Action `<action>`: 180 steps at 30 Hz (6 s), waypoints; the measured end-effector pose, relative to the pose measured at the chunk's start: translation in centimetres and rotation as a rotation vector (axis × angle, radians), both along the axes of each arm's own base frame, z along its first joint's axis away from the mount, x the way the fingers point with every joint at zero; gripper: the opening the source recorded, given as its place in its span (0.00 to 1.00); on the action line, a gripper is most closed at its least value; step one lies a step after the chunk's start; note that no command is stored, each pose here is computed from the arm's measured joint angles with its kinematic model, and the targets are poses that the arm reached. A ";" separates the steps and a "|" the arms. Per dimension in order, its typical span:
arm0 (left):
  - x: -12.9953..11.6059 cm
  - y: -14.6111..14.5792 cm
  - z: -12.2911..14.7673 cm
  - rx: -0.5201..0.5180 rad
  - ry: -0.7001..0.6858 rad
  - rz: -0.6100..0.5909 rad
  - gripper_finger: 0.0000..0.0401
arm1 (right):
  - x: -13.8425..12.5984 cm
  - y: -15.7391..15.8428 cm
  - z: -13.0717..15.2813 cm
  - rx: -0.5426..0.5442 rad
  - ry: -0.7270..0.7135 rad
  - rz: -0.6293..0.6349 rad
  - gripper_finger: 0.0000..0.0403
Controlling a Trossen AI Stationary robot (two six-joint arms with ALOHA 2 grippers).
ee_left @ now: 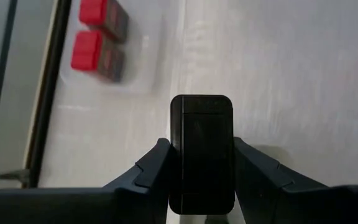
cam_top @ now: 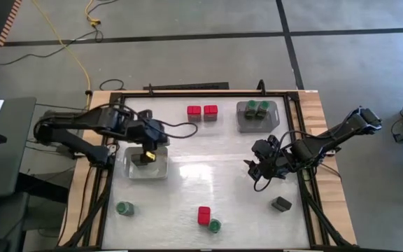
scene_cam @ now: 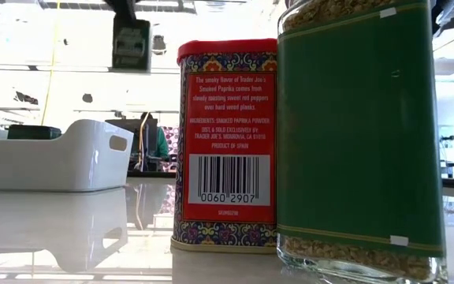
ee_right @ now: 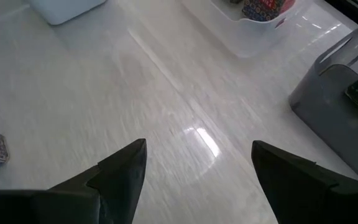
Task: Sort spices by type
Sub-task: Put the black seasoning bottle into the gray bin
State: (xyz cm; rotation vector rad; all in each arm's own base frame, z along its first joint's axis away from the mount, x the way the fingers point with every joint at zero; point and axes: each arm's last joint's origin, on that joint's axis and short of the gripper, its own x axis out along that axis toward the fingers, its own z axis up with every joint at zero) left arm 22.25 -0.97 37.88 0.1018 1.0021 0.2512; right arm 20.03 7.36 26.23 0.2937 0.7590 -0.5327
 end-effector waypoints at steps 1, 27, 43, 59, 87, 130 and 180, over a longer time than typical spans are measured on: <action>-0.3 0.0 -0.7 -0.001 0.003 0.002 0.33 | 0.0 0.0 0.0 0.000 0.000 0.000 0.79; -4.0 -0.1 -13.2 -0.118 0.053 -0.074 0.33 | 1.0 -0.5 0.5 0.064 -0.105 -0.064 0.79; -3.9 0.4 -16.3 -0.132 0.029 -0.079 0.33 | 1.3 -0.5 0.7 0.080 -0.139 -0.069 0.79; -3.8 1.2 -16.3 -0.194 0.014 -0.066 0.34 | 1.3 -0.5 0.7 0.078 -0.137 -0.068 0.79; -3.7 1.4 -16.2 -0.136 0.006 -0.052 0.34 | 1.3 -0.5 0.7 0.078 -0.137 -0.068 0.79; -3.8 1.4 -16.2 -0.164 0.002 -0.007 0.46 | 1.3 -0.5 0.7 0.079 -0.138 -0.069 0.79; -3.8 1.4 -16.2 -0.177 -0.004 0.013 0.49 | 1.3 -0.5 0.7 0.080 -0.139 -0.069 0.79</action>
